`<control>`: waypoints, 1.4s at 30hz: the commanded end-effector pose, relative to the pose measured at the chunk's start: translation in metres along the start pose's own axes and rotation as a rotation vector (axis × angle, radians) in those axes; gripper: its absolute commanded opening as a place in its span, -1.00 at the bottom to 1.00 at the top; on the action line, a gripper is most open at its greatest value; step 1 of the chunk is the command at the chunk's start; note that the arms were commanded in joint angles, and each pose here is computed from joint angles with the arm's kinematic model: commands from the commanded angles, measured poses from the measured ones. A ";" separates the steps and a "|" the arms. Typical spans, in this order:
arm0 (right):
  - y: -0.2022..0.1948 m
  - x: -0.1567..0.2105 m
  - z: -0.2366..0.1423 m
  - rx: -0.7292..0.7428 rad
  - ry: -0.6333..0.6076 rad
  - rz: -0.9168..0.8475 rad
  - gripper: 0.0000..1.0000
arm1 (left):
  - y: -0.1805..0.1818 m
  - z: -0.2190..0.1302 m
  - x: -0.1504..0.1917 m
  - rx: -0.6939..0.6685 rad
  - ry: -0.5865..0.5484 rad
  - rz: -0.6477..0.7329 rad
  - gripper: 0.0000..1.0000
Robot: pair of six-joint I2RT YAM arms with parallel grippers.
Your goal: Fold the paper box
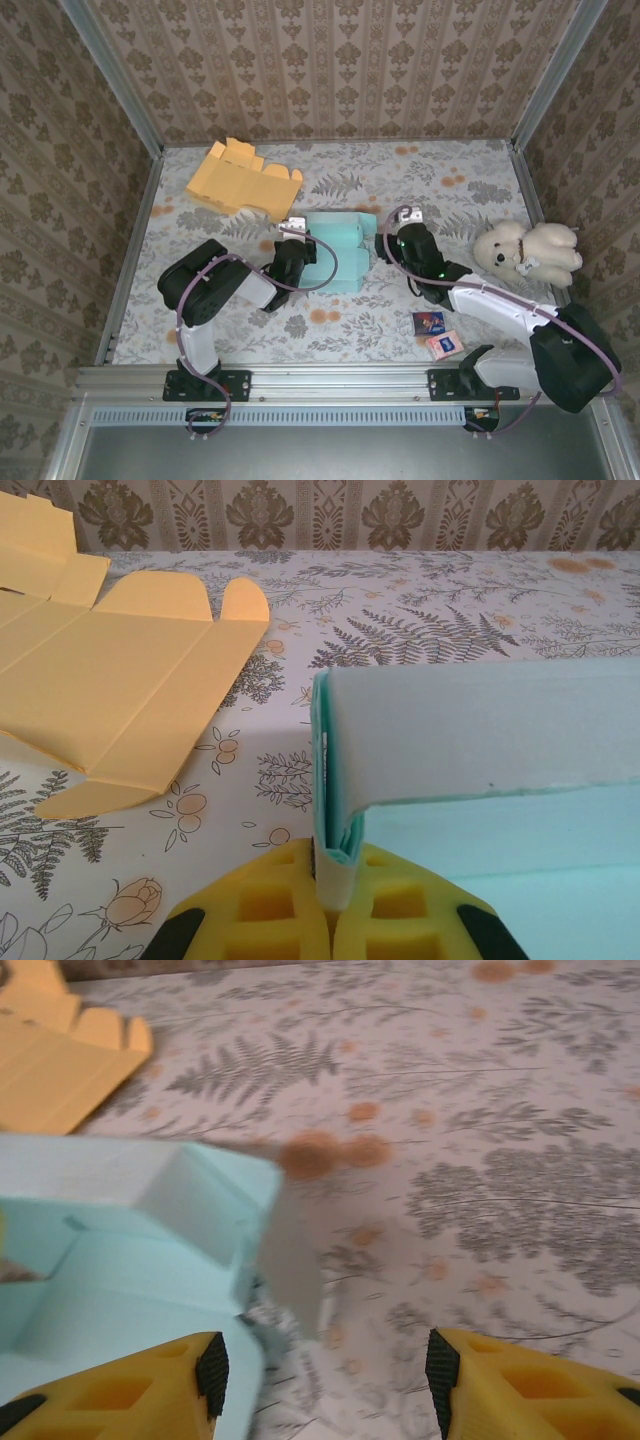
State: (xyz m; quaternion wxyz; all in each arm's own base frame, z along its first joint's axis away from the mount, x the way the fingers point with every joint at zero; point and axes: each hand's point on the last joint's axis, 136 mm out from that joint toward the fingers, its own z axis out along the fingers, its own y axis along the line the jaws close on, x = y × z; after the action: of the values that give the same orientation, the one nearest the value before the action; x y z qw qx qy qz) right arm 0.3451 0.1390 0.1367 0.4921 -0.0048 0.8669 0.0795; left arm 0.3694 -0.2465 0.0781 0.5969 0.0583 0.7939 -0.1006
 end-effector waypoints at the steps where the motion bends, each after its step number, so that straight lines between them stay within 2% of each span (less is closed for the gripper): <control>1: -0.017 0.014 0.013 0.031 0.050 0.022 0.15 | 0.001 -0.001 -0.005 0.014 -0.012 -0.029 -1.00; 7: -0.015 0.024 0.038 -0.020 0.097 0.038 0.15 | -0.002 0.000 -0.005 0.030 -0.010 -0.031 -1.00; 15: -0.002 0.020 0.054 -0.084 0.080 -0.007 0.14 | -0.006 -0.001 -0.006 0.057 -0.014 -0.024 -1.00; 22: 0.017 0.021 0.056 -0.191 0.062 -0.028 0.13 | -0.007 0.000 -0.005 0.058 -0.011 -0.017 -1.00; 29: 0.023 0.018 0.055 -0.224 0.051 -0.038 0.10 | -0.008 -0.001 -0.006 0.067 -0.011 -0.018 -1.00; 42: 0.043 0.024 0.057 -0.324 0.044 -0.054 -0.10 | -0.011 -0.001 -0.005 0.080 -0.007 -0.026 -1.00</control>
State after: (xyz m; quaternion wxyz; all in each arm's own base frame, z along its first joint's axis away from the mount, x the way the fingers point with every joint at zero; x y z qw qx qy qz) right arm 0.3764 0.1777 0.0868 0.4563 -0.0854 0.8669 0.1815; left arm 0.3678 -0.2555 0.0790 0.5922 0.0738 0.7925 -0.1255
